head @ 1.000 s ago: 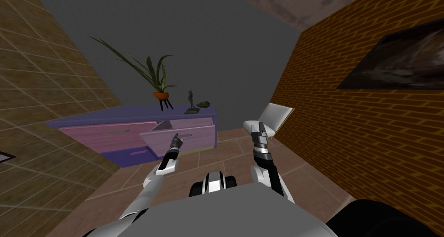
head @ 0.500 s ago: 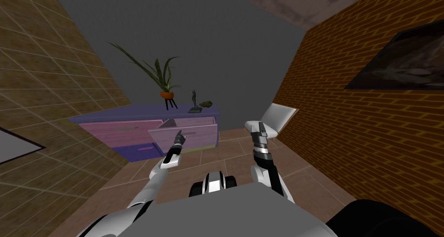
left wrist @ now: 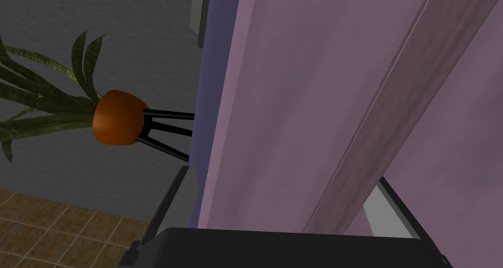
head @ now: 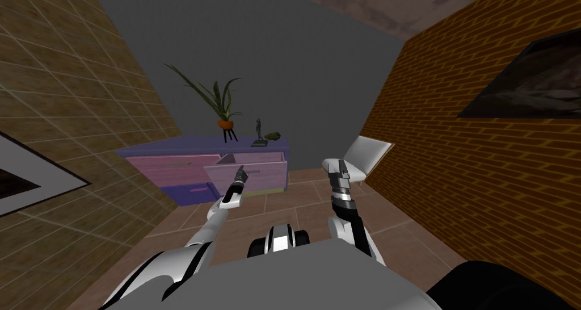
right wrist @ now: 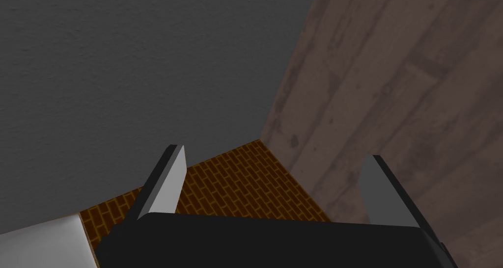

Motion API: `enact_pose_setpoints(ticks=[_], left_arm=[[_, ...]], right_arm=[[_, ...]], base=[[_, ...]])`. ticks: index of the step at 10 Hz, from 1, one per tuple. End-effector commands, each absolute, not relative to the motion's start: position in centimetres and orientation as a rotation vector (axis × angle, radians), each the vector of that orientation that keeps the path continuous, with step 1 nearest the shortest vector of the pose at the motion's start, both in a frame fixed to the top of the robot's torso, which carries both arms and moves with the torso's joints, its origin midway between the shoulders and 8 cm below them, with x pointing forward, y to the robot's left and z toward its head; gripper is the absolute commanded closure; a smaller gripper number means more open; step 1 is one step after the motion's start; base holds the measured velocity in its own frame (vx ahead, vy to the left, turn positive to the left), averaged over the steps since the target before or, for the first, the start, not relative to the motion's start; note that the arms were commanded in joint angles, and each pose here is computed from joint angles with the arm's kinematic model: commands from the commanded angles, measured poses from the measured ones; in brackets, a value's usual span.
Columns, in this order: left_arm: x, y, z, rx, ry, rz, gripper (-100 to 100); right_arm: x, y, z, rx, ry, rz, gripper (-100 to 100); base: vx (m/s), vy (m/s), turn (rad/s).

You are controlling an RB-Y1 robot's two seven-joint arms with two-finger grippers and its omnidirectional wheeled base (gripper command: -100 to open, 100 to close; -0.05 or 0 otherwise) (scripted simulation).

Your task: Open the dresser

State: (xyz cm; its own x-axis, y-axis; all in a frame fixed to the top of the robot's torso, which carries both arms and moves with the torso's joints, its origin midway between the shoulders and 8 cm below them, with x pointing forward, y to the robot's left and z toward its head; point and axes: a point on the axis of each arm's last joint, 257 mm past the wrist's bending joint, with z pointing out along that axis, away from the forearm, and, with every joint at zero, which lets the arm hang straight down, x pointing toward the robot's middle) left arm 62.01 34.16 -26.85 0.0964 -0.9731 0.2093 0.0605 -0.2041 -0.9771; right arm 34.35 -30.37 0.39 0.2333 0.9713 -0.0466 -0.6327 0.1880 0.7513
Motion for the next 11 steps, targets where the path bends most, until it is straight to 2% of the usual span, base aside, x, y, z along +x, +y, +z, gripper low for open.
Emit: enact_pose_setpoints(ticks=[1,2,5,6,11], left_arm=[[64.1,31.7,-26.3,-1.353,1.045,-1.303,-100],[65.1,31.1,-24.5,-1.328,1.035,-1.325,-100],[64.6,31.3,-25.4,-1.345,1.045,-1.312,-100],[64.6,31.4,-25.5,-1.346,1.045,-1.311,0],[64.3,31.5,-26.2,-1.36,1.054,-1.3,0]], right_arm=[[34.3,-30.4,0.4,0.687,0.601,1.229,0],[34.4,-30.4,0.4,0.687,0.601,1.229,0],[34.4,-30.4,0.4,0.687,0.601,1.229,0],[34.4,-30.4,0.4,0.687,0.601,1.229,0],[34.4,-30.4,0.4,0.687,0.601,1.229,0]], base=[[-0.09,0.035,0.128],[-0.046,0.024,-0.001],[0.006,0.008,-0.007],[0.005,0.002,0.004],[0.0,0.0,0.0]])
